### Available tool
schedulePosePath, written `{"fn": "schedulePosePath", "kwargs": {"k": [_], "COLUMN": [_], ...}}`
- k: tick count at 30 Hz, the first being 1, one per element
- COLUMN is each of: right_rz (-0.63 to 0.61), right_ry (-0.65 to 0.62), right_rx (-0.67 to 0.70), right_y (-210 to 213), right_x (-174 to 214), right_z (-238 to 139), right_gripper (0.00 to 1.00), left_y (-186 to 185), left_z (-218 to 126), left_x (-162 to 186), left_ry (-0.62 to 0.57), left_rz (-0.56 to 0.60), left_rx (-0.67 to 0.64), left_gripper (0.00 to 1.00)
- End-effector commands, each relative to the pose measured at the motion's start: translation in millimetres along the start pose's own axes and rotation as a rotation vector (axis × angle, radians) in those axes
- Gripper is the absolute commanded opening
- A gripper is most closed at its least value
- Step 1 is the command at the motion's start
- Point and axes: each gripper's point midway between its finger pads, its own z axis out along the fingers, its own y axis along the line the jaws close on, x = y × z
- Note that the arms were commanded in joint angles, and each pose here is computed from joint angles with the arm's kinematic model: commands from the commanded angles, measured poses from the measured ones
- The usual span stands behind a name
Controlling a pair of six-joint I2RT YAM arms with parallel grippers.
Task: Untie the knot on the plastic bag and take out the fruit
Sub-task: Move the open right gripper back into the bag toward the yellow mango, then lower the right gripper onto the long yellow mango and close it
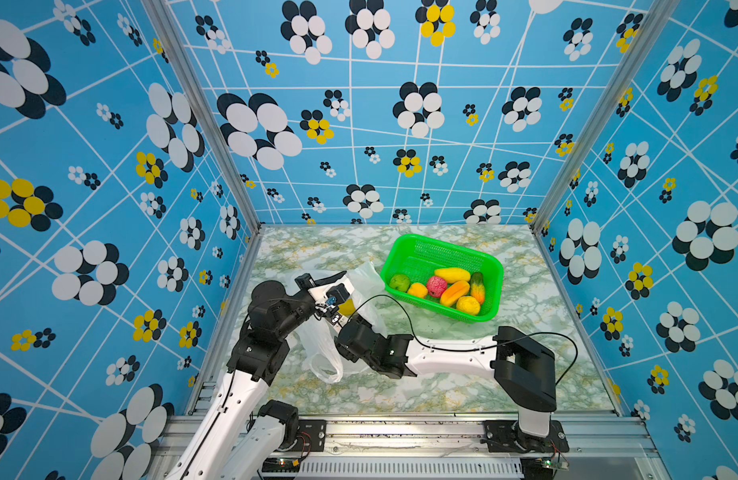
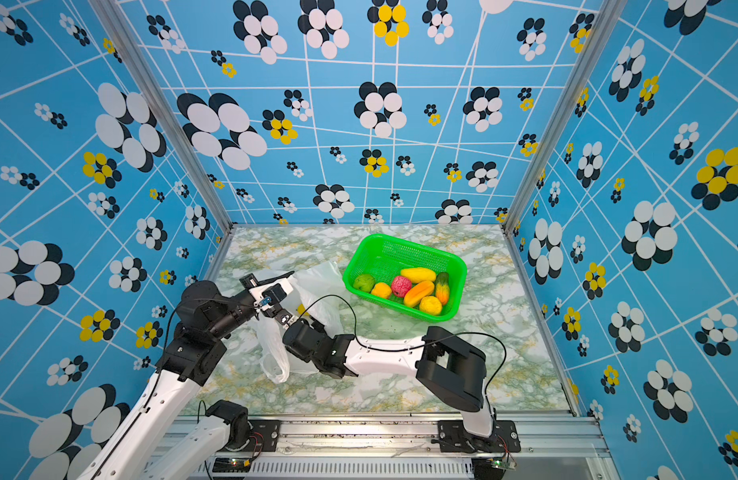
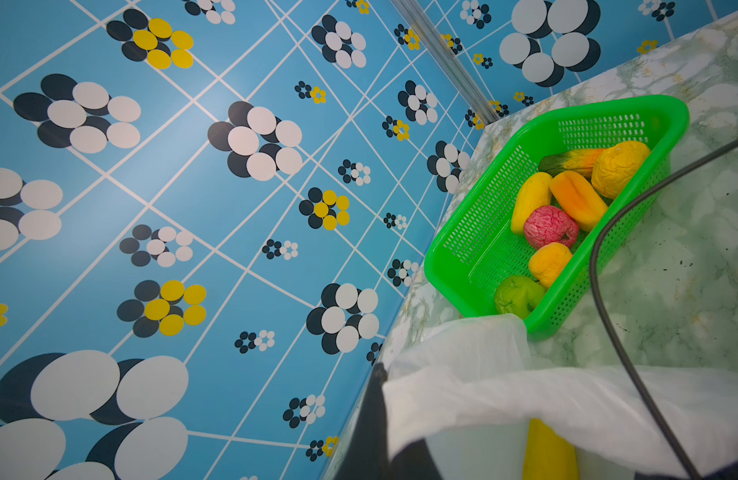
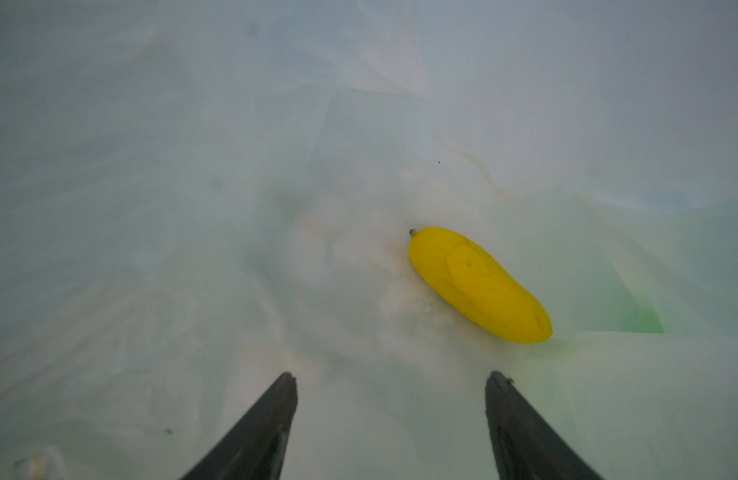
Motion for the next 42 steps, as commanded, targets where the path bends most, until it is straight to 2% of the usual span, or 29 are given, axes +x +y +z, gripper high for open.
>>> {"fn": "schedulePosePath", "kwargs": {"k": [1, 5, 7, 9, 13, 16, 22, 32, 42], "right_rz": [0.029, 0.058, 0.081, 0.089, 0.007, -0.05, -0.113, -0.08, -0.056], "right_ry": [0.066, 0.111, 0.177, 0.182, 0.187, 0.21, 0.273, 0.354, 0.411], "right_rx": [0.06, 0.103, 0.125, 0.146, 0.204, 0.278, 0.338, 0.345, 0.366], "right_y": [-11.6, -19.1, -28.1, -33.4, -33.2, -39.0, -49.6, -80.1, -97.4], "right_x": [9.6, 7.5, 7.5, 1.0, 7.3, 9.6, 11.2, 27.2, 33.8], "right_z": [6.9, 19.3, 31.5, 41.3, 68.9, 86.5, 111.1, 123.9, 140.1], "right_gripper": [0.8, 0.95, 0.96, 0.97, 0.99, 0.99, 0.99, 0.99, 0.9], "left_y": [0.5, 0.5, -0.8, -2.0, -3.8, -5.2, -12.0, -17.0, -19.0], "left_z": [-3.6, -4.4, -4.7, -5.1, -6.5, -7.5, -11.9, -13.1, -13.6], "left_x": [-6.3, -8.1, -8.4, -8.4, -11.4, -15.0, -25.8, -30.0, -31.1], "left_ry": [-0.028, -0.033, -0.035, -0.032, -0.044, -0.06, -0.115, -0.142, -0.151], "left_rz": [0.001, 0.0, 0.001, 0.007, 0.021, 0.023, 0.037, 0.049, 0.051], "left_rx": [-0.001, 0.001, 0.003, 0.005, 0.011, 0.022, 0.054, 0.078, 0.086], "left_gripper": [0.0, 0.0, 0.0, 0.0, 0.0, 0.0, 0.0, 0.0, 0.0]}}
